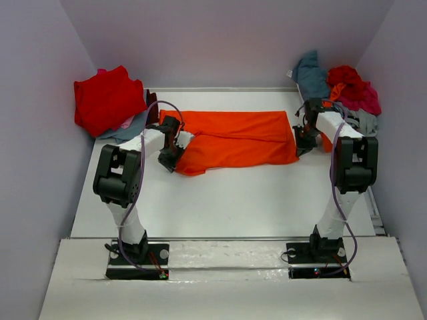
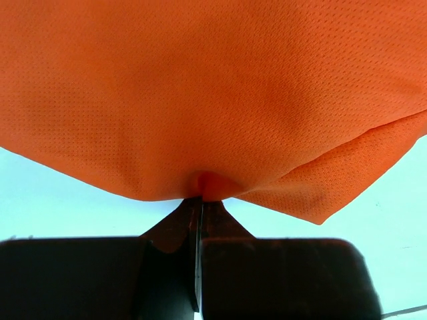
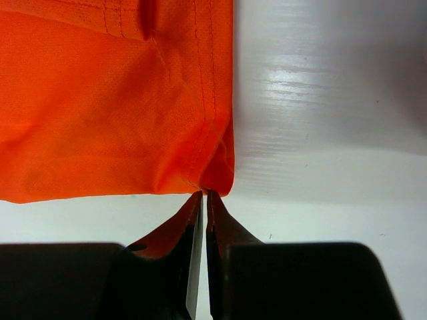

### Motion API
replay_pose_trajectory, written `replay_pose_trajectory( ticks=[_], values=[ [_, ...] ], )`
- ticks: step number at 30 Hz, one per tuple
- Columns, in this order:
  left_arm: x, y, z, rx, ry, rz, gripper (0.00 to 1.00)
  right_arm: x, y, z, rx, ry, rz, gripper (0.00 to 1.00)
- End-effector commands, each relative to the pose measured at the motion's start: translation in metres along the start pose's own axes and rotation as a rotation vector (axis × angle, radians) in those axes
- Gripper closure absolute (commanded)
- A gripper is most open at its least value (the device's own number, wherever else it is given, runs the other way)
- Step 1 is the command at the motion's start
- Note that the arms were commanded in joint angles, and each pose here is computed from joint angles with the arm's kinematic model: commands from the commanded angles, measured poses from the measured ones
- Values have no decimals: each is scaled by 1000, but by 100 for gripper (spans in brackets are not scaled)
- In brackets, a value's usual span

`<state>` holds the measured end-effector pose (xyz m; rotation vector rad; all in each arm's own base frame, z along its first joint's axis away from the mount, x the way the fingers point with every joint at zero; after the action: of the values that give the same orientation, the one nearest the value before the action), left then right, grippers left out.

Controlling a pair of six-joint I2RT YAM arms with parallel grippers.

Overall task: Fold and stack the t-shirts
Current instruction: Fold the tshirt

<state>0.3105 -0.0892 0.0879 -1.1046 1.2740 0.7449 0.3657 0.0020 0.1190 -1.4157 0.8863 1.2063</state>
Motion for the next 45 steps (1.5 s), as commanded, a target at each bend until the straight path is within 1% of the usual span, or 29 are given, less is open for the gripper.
replay_pose_trajectory(
  ticks=[1, 5, 12, 14, 20, 29, 36, 37, 40, 42, 44, 45],
  values=[
    [-26, -21, 0, 7, -20, -115, 94, -14, -12, -2, -7, 6, -45, 90],
    [-34, -26, 0, 10, -24, -141, 94, -17, -16, -2, -9, 6, -51, 93],
    [-60, -39, 0, 20, -45, -221, 94, -26, -27, -3, -16, 3, -77, 93],
    [-62, -40, 1, 23, -49, -224, 94, -27, -27, -3, -15, -1, -67, 90],
    [-59, -38, 1, 28, -47, -207, 94, -19, -11, -4, -16, 18, -7, 74],
    [-55, -38, 1, 30, -43, -192, 94, -9, 6, 0, -16, -3, 50, 71],
    [-56, -38, 0, 29, -38, -193, 94, -7, 9, -1, -21, 11, 57, 71],
    [-56, -38, 0, 29, -38, -193, 94, -6, 10, -2, -19, 13, 62, 67],
    [-55, -37, 0, 29, -37, -190, 94, -2, 13, -1, -18, 8, 78, 65],
    [-55, -36, 0, 29, -37, -190, 94, -1, 12, -1, -18, 9, 66, 64],
    [-54, -36, 0, 31, -35, -187, 94, 0, 12, -1, -19, 9, 65, 59],
    [-54, -36, 0, 31, -37, -187, 94, 1, 11, -1, -19, 8, 61, 58]
  ],
)
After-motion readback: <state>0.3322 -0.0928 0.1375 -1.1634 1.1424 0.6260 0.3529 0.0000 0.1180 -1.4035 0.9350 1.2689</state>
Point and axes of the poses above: each gripper's point midway between its finger pads, its own x axis out along the fingers, its own z axis along the line the jaws close on, y = z × x, the point moved 7 cm from there along -x, back along the fingers, and after that the axes turned 12 degrees about -x, right-handed, at the moved point
